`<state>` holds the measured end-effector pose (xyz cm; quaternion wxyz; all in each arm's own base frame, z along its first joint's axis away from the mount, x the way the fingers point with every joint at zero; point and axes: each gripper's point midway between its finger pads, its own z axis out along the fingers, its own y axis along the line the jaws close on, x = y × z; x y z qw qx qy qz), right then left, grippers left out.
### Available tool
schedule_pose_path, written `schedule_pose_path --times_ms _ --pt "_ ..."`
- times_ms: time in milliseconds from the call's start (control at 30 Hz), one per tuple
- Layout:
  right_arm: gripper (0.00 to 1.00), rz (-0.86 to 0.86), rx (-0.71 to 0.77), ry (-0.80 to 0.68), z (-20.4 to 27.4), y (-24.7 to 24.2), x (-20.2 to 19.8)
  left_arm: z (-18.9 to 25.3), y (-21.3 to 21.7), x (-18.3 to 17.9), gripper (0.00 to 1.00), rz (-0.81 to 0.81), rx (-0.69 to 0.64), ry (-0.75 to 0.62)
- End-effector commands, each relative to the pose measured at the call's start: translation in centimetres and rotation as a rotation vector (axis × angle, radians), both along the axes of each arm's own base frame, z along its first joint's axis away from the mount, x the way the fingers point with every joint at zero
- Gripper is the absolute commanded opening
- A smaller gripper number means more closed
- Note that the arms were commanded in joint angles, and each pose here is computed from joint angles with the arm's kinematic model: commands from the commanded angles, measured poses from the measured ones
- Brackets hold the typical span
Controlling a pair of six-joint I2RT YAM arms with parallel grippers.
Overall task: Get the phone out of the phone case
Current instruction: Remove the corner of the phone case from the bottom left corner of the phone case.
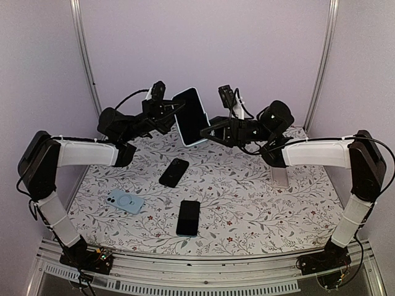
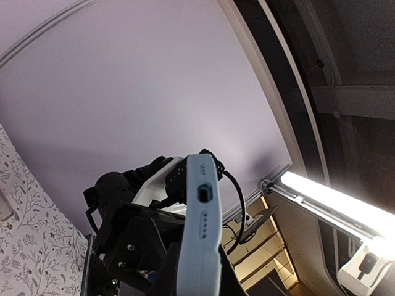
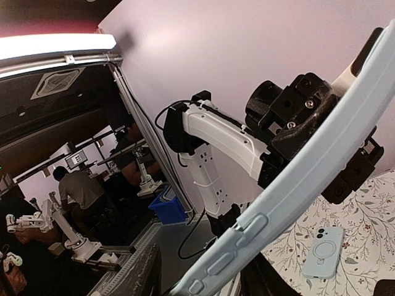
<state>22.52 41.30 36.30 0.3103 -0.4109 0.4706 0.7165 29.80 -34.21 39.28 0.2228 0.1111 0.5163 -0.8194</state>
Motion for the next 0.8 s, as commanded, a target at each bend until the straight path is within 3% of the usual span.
schedule_pose_path --times_ms 0,200,467,767 --pt "0.44 -0.037 0.014 -0.047 -0.9 0.1 1.2 4.2 -0.9 -4.9 0.00 -0.164 -0.087 -0.040" --pt "0.45 -0.142 -0.021 -0.024 -2.0 -0.1 3.0 4.3 -2.3 -5.5 0.00 -0.218 -0.073 -0.020" --pt "0.60 -0.427 -0.109 -0.072 -3.5 -0.9 6.4 4.0 -2.6 -5.3 0.00 -0.209 -0.082 0.007" --pt "0.69 -0.645 -0.194 -0.064 -4.6 -2.9 8.1 3.4 -3.0 -3.6 0.00 -0.143 -0.082 0.033"
